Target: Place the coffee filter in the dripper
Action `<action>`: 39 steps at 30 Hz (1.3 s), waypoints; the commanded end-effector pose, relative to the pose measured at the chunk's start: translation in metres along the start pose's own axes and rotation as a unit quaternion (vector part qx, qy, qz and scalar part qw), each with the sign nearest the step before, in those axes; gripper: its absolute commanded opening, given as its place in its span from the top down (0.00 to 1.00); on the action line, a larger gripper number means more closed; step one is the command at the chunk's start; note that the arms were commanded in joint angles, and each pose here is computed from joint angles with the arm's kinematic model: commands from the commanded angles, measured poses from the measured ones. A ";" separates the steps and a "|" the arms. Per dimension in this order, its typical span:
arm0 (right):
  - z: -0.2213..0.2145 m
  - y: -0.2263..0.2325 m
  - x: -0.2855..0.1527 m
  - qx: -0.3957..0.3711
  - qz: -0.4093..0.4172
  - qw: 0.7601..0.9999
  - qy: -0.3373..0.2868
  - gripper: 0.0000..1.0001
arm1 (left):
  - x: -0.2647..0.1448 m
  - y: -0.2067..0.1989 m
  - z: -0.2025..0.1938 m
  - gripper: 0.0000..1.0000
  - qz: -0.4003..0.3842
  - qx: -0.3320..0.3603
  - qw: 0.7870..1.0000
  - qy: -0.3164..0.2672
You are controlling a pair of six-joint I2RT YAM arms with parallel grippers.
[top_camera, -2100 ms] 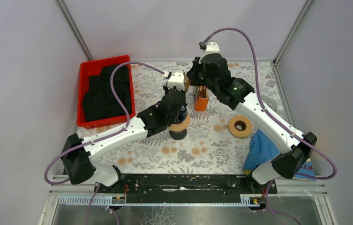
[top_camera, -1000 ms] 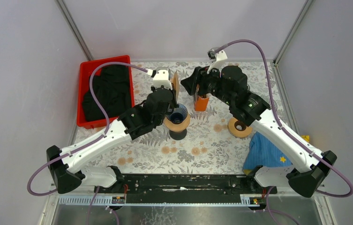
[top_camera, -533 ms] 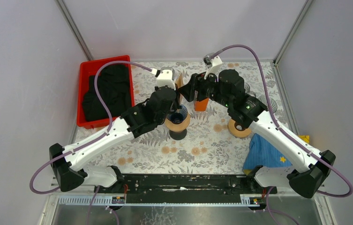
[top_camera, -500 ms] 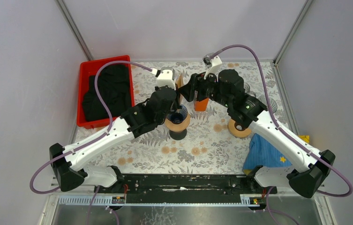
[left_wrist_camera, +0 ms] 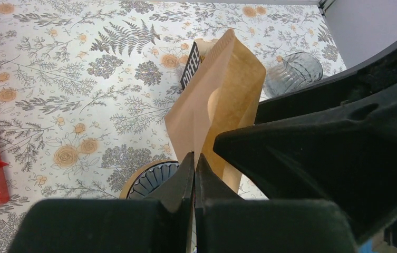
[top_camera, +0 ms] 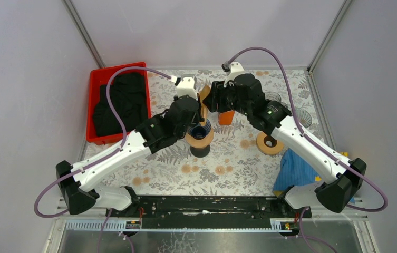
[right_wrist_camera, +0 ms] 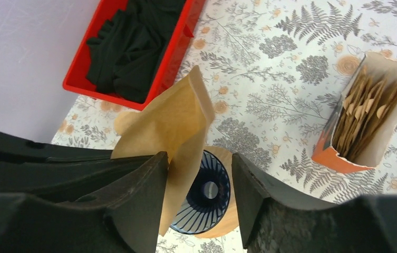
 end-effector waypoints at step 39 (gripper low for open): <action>0.018 0.013 -0.003 -0.013 -0.043 0.997 0.059 0.82 | -0.013 -0.003 0.007 0.97 0.008 -0.040 0.999 0.016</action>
Point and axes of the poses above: each gripper's point midway between its finger pads, its own x axis out along the fingers, its own y axis along the line the jaws close on, z = x × y, the point moved 9 cm from there along -x, back along the fingers, and after that the axes turned 13 degrees about -x, right-handed, at the moved point
